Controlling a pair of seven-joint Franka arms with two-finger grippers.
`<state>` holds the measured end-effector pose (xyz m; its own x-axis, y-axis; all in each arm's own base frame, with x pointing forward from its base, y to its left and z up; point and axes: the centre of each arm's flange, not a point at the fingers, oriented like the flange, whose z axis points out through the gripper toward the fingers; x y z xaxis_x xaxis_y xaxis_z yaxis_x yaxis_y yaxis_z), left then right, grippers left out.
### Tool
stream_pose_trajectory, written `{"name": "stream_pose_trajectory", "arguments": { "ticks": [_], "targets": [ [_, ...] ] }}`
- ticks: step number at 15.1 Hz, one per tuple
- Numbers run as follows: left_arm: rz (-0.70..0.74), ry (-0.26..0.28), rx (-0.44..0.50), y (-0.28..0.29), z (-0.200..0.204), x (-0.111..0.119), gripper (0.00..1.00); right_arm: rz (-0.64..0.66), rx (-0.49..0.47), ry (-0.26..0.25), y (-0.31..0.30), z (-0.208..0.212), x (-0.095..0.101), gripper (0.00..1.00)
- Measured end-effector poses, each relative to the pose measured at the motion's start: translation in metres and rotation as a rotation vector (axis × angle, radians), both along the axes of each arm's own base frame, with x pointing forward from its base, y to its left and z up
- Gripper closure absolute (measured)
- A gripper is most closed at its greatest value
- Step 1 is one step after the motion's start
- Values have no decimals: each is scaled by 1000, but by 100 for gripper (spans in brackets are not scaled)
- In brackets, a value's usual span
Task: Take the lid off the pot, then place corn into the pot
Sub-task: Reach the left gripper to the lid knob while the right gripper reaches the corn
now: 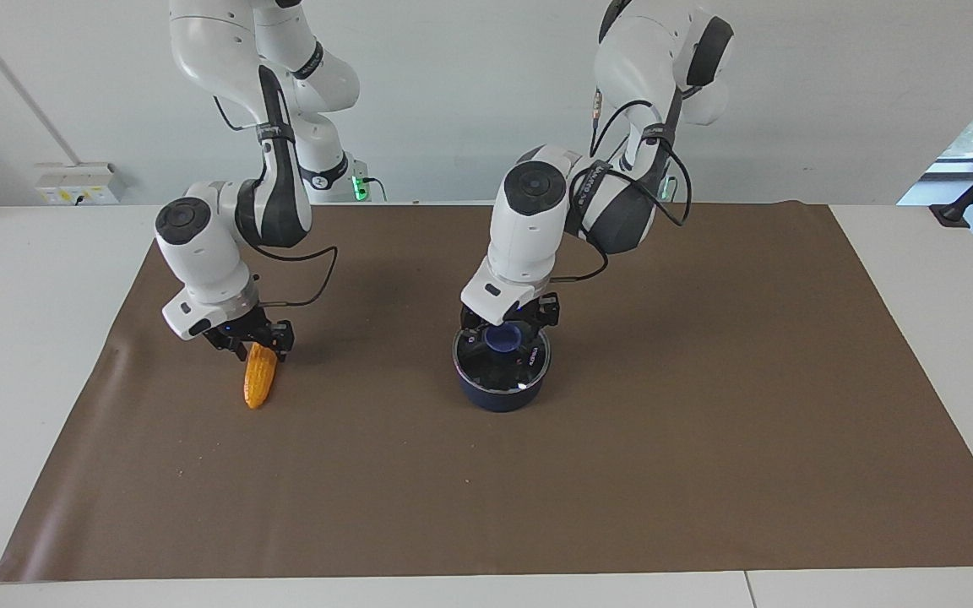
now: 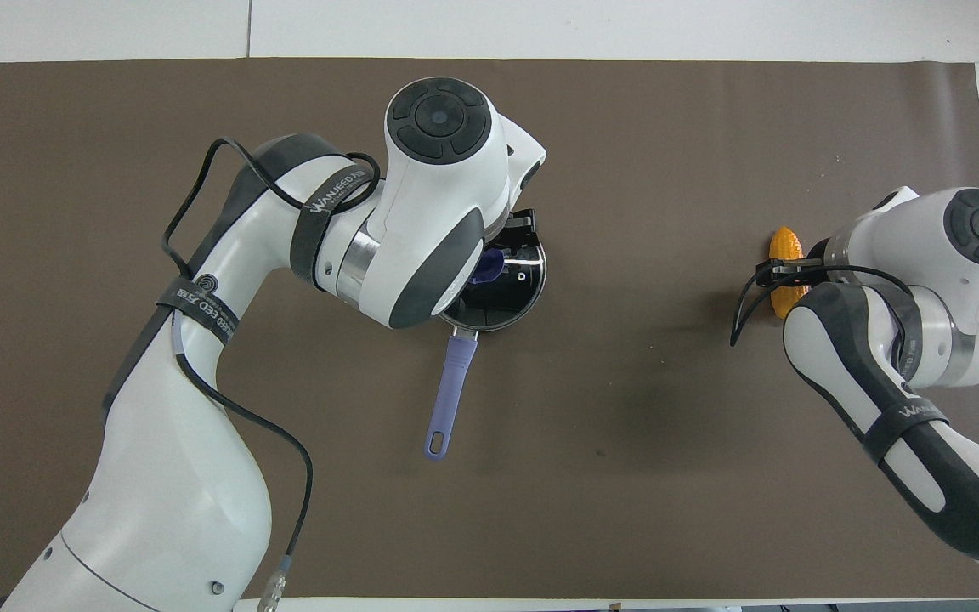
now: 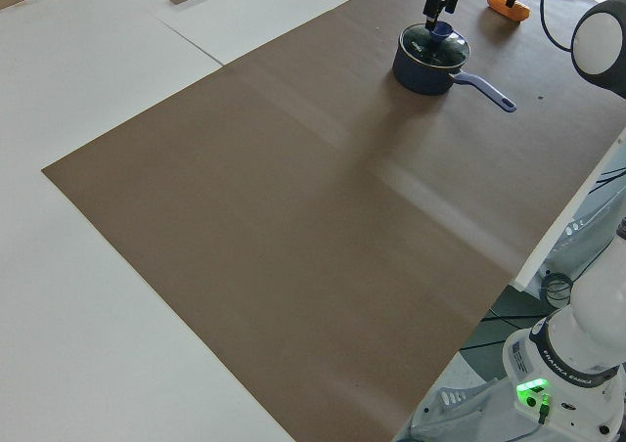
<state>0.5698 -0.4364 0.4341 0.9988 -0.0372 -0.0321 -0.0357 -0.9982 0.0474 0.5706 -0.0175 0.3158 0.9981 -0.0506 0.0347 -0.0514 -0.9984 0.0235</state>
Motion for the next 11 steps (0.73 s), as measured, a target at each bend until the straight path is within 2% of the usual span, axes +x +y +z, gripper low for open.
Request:
{"name": "stream_pose_trajectory", "arguments": {
  "ticks": [5, 7, 8, 9, 10, 11],
  "targets": [
    [-23, -8, 2, 0, -8, 3, 0, -4, -2, 19, -2, -14, 0, 27],
    [-25, -10, 1, -1, -14, 4, 0, -3, -2, 20, -3, -14, 0, 30],
    [-26, -9, 1, -2, -16, 4, 0, 6, -2, 20, -5, -14, 0, 37],
    [-28, -7, 3, -2, -18, 4, 0, 21, -3, 22, -8, -14, -1, 51],
    [-31, -5, 4, -3, -20, 3, 0, 34, -3, 24, -11, -14, -1, 60],
    [-33, -2, 6, -4, -22, 1, 0, 46, -3, 29, -12, -14, -1, 60]
  ]
}}
